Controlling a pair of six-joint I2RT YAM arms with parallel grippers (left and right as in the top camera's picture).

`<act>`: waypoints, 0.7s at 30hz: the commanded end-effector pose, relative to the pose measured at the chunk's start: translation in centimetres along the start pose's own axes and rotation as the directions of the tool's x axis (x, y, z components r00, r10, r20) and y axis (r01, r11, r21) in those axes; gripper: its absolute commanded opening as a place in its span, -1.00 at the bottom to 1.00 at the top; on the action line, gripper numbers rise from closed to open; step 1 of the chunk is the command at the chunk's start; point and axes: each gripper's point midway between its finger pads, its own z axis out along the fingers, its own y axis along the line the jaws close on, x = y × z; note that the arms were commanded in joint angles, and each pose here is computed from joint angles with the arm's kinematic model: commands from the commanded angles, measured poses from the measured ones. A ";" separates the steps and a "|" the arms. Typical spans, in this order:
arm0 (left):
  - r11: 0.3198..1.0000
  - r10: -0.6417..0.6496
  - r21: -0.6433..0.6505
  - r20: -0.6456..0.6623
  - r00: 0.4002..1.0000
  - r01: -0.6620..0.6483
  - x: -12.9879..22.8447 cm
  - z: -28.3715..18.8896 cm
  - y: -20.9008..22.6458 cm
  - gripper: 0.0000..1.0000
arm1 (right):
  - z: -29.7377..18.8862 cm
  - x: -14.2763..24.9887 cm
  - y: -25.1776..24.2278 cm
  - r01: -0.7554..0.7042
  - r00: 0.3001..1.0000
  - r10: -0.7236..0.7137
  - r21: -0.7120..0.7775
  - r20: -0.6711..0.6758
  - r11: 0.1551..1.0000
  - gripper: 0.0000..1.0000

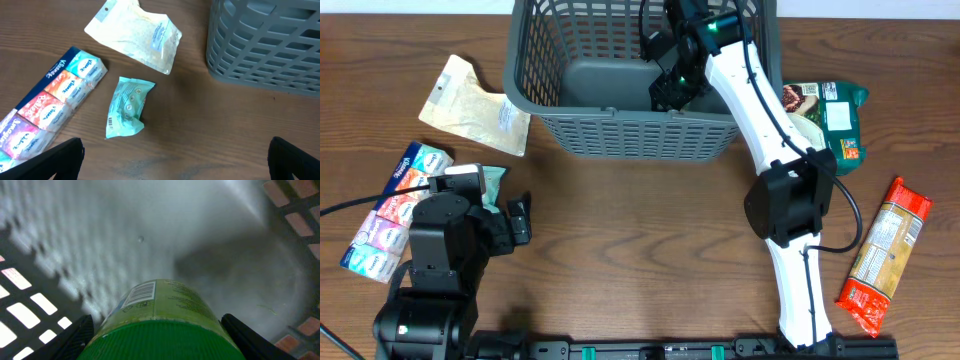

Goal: Pack container
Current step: 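Carry the jar with the right gripper over the basket and release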

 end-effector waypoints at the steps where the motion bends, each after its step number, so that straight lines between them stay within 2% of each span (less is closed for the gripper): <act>1: 1.000 -0.015 -0.009 0.018 1.000 0.015 -0.6 -0.4 0.2 0.97 | 1.9 0.7 -0.2 0.010 0.999 -0.011 -0.016 -0.042 1.000 -0.98; 6: 1.000 -0.015 -0.009 0.018 1.000 0.015 -0.6 -0.4 0.2 0.97 | 3.7 1.7 0.0 -0.013 0.995 0.010 -0.035 -0.095 0.999 -0.96; 8: 1.000 -0.015 -0.009 0.018 1.000 0.015 -0.6 -0.4 0.2 0.97 | 3.7 1.8 0.0 -0.014 0.995 0.011 -0.036 -0.097 0.999 -0.71; 14: 1.000 -0.015 -0.009 0.018 1.000 0.015 -0.6 -0.4 0.2 0.97 | 3.6 1.8 0.1 -0.013 0.995 0.009 -0.036 -0.097 0.999 -0.64; 15: 1.000 -0.015 -0.009 0.018 1.000 0.015 -0.6 -0.4 0.2 0.97 | 3.6 1.7 0.1 -0.013 0.995 0.009 -0.036 -0.096 0.999 -0.58; 17: 1.000 -0.015 -0.009 0.017 1.000 0.015 -0.6 -0.4 0.2 0.97 | 3.6 1.7 0.0 -0.017 0.995 0.013 -0.035 -0.094 0.999 -0.07; 18: 1.000 -0.015 -0.009 0.017 1.000 0.015 -0.6 -0.4 0.2 0.97 | 3.6 1.7 0.0 -0.022 0.995 0.018 -0.034 -0.094 0.999 0.05; 21: 1.000 -0.015 -0.009 0.017 1.000 0.015 -0.6 -0.4 0.2 0.97 | 3.5 1.8 0.1 -0.021 0.995 0.018 -0.035 -0.097 0.999 0.18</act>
